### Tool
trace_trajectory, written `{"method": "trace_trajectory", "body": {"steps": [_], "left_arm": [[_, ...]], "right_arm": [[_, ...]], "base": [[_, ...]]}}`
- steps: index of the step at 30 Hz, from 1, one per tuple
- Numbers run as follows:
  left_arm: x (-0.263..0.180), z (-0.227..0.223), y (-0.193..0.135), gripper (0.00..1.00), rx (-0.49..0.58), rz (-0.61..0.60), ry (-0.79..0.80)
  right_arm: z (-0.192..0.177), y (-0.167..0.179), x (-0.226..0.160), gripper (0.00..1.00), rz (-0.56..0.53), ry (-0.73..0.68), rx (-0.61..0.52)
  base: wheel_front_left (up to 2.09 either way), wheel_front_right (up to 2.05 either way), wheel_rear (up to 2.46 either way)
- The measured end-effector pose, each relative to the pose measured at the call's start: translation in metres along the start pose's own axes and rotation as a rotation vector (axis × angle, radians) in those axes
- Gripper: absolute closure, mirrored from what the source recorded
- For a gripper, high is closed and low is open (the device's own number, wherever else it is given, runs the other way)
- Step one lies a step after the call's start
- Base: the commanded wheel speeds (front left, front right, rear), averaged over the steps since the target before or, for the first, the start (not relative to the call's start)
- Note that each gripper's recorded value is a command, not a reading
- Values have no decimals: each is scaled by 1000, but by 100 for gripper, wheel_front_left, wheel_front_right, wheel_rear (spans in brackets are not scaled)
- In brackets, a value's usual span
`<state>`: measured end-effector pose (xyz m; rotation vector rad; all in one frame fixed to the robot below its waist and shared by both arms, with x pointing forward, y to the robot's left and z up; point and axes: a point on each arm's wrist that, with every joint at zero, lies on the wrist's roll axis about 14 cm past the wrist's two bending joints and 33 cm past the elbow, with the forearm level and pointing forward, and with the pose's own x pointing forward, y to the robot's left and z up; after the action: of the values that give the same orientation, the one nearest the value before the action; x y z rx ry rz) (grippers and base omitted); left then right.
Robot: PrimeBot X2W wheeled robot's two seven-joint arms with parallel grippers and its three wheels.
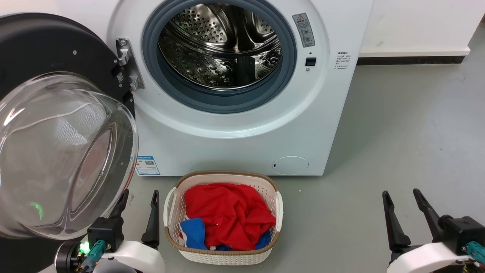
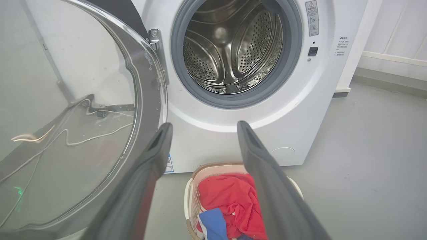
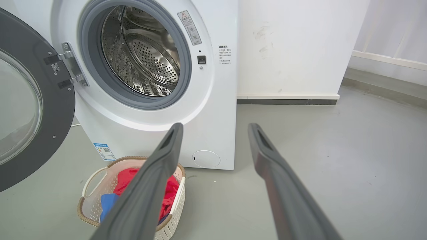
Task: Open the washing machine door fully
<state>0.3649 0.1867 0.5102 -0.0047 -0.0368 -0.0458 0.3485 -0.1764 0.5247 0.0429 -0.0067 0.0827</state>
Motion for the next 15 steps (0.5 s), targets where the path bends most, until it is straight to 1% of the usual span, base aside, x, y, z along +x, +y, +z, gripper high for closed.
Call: {"method": "trace_trajectory", "body": {"steps": [8,9,12,15], "left_arm": [[2,0,0,0,0,-2,-2],[1,-2,-1,100,-3,-1,7],[-7,-18,-5,100,-18,1,55],[-9,-25,-6,100,-72,10,86]], "right_arm": [[-3,-2,0,0,-5,6,1],[-6,-2,-1,100,-6,16,3],[-21,-3,-7,100,-11,64,10],[-26,-3,-8,100,-16,77,64]], "base": [[0,0,0],[0,0,0],[0,0,0],[0,0,0]]}}
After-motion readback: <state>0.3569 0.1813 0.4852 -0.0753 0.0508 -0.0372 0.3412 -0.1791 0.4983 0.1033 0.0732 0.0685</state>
